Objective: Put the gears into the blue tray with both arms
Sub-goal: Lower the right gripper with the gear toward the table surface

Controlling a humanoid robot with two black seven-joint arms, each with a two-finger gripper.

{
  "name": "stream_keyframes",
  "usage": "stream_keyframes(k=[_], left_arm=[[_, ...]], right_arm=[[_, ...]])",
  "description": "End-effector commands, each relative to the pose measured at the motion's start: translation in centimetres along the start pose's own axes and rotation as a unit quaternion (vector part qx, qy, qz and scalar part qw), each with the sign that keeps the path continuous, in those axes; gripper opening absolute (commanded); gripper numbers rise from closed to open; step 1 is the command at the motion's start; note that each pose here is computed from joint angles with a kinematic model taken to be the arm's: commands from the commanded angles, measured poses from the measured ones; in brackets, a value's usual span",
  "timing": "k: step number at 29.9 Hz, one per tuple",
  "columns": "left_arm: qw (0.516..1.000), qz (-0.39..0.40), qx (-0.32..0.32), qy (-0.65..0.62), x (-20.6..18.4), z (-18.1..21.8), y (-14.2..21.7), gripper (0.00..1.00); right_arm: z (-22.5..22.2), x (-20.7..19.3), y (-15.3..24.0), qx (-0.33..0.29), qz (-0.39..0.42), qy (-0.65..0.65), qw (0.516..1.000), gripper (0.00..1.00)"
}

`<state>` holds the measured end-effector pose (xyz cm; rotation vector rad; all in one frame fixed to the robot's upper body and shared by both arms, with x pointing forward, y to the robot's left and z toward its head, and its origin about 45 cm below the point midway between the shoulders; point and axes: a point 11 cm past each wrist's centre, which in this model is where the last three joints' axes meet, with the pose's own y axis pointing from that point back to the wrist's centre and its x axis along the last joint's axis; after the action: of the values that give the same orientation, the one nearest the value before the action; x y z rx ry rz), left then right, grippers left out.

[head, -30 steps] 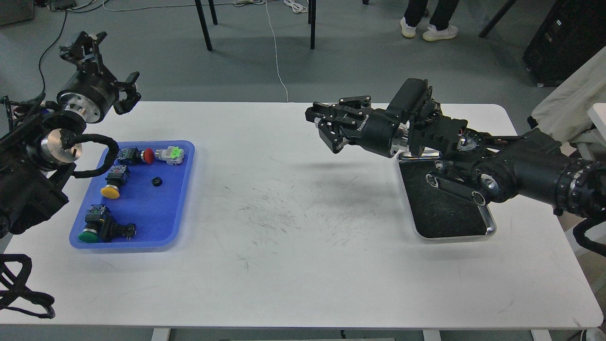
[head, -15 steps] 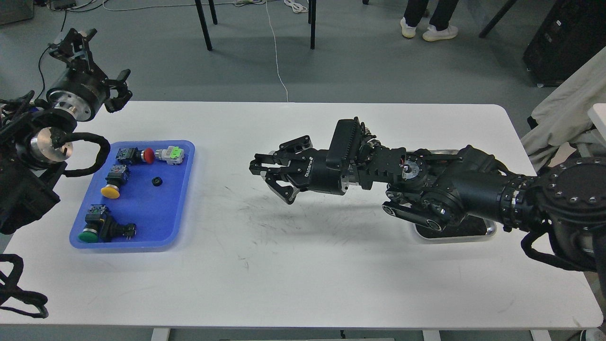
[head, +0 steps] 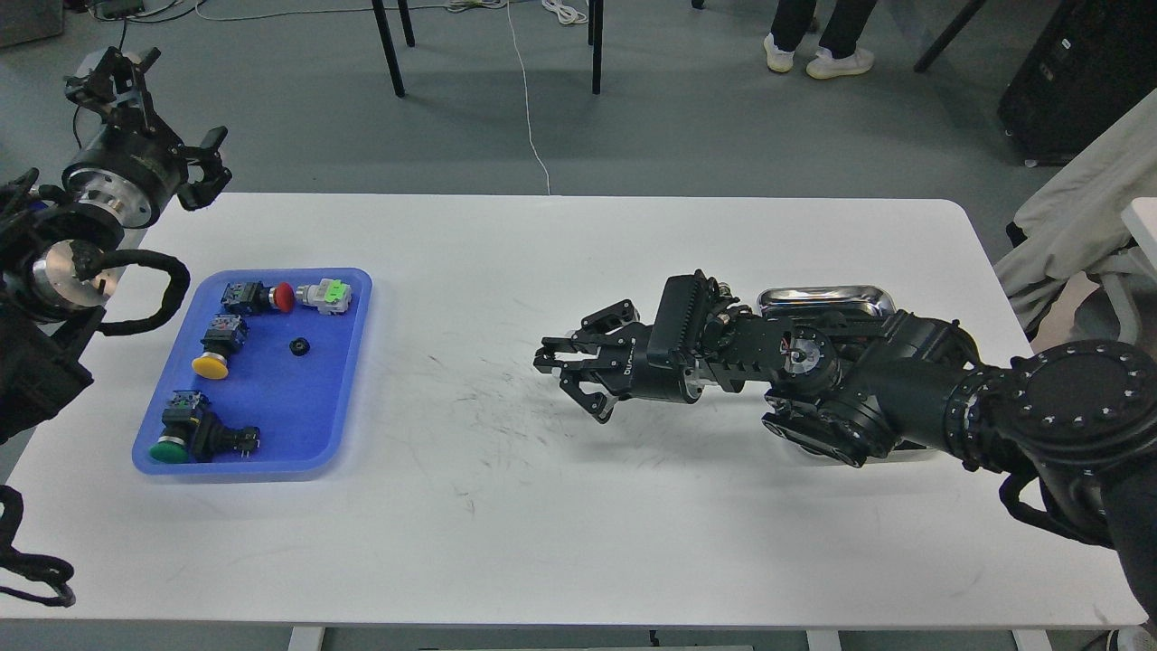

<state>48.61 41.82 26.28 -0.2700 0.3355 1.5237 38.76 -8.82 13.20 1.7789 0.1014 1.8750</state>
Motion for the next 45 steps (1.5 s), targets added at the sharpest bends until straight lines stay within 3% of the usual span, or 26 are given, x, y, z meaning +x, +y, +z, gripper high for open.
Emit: stream_keyframes(k=[1, 23, 45], left_arm=[[1.0, -0.001, -0.001, -0.001, 0.1, 0.2, 0.0, 0.99], [1.0, 0.006, -0.007, -0.008, 0.9, 1.2, 0.4, 0.99], [0.999, 0.017, -0.006, -0.032, 2.4, 2.4, 1.0, 0.99]], right_arm=[[-0.1, -0.1, 0.0, 0.0, 0.0, -0.002, 1.0, 0.01], [-2.1, -2.4, 0.1, 0.039, -0.031, 0.02, 0.999, 0.01], [-2.5, -2.2, -0.4, 0.006, 0.016, -0.04, 0.999, 0.01]])
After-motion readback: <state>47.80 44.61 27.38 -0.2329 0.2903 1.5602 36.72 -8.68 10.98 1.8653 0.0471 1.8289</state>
